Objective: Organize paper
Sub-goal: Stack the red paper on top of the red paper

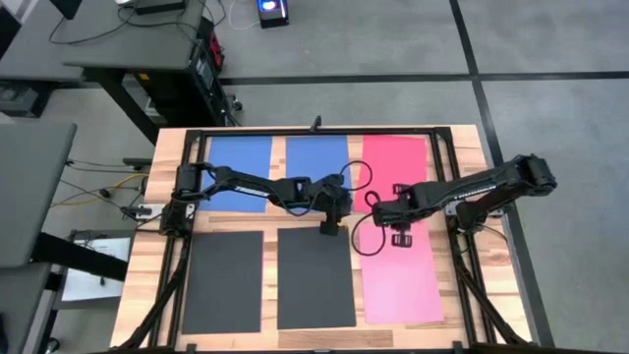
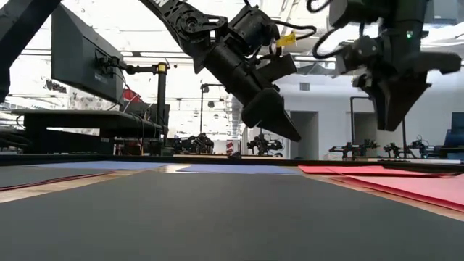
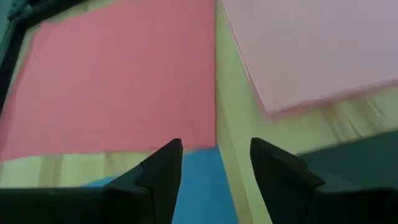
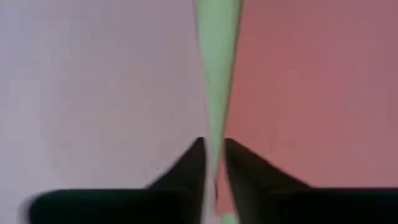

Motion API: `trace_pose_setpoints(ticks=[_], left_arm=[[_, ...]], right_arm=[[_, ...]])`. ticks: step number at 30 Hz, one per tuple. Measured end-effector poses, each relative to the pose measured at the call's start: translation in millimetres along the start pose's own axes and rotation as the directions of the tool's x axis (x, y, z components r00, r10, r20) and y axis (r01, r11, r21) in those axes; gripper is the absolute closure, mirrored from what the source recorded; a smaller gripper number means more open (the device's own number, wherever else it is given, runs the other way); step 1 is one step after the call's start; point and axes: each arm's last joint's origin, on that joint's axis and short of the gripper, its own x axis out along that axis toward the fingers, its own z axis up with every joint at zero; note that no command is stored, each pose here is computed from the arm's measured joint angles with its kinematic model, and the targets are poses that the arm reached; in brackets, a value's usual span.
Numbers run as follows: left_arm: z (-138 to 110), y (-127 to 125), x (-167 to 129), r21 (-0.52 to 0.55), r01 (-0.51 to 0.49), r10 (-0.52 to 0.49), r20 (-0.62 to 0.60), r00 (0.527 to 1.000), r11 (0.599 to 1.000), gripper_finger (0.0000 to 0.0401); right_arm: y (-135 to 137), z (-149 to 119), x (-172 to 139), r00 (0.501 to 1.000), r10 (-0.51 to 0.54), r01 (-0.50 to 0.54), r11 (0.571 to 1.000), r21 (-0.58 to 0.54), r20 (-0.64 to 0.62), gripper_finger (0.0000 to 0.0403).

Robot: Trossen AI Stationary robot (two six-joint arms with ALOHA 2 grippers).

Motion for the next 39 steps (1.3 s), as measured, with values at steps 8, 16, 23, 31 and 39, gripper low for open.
trace_pose_setpoints(ticks=[8,16,23,31,39], left_arm=[[1.5,0.8,-0.9,0.0,-0.004,0.004,0.01,1.0,1.0,0.0227],[3.5,1.6,-0.9,-0.002,-0.013,0.013,0.031,0.999,1.0,0.0227],[4.4,2.1,-1.5,-0.018,-0.015,0.016,0.038,0.999,1.0,0.0227],[5.6,1.9,-2.8,-0.017,-0.015,0.015,0.04,0.999,1.0,0.0227],[5.5,1.9,-2.8,-0.017,-0.015,0.016,0.04,0.999,1.0,0.0227]], right_arm=[[-17.5,-41.5,15.7,1.0,0.008,-0.006,0.985,0.174,-0.007,0.0401],[-18.9,-47.4,21.2,0.992,0.117,-0.096,0.94,0.328,-0.047,0.0403],[-15.6,-38.6,32.4,0.982,0.177,-0.114,0.842,0.527,-0.069,0.0403],[-21.2,-39.3,34.8,0.98,0.174,-0.081,0.789,0.609,-0.095,0.0403],[-25.6,-33.5,41.5,0.981,0.172,-0.07,0.739,0.671,-0.087,0.0403]])
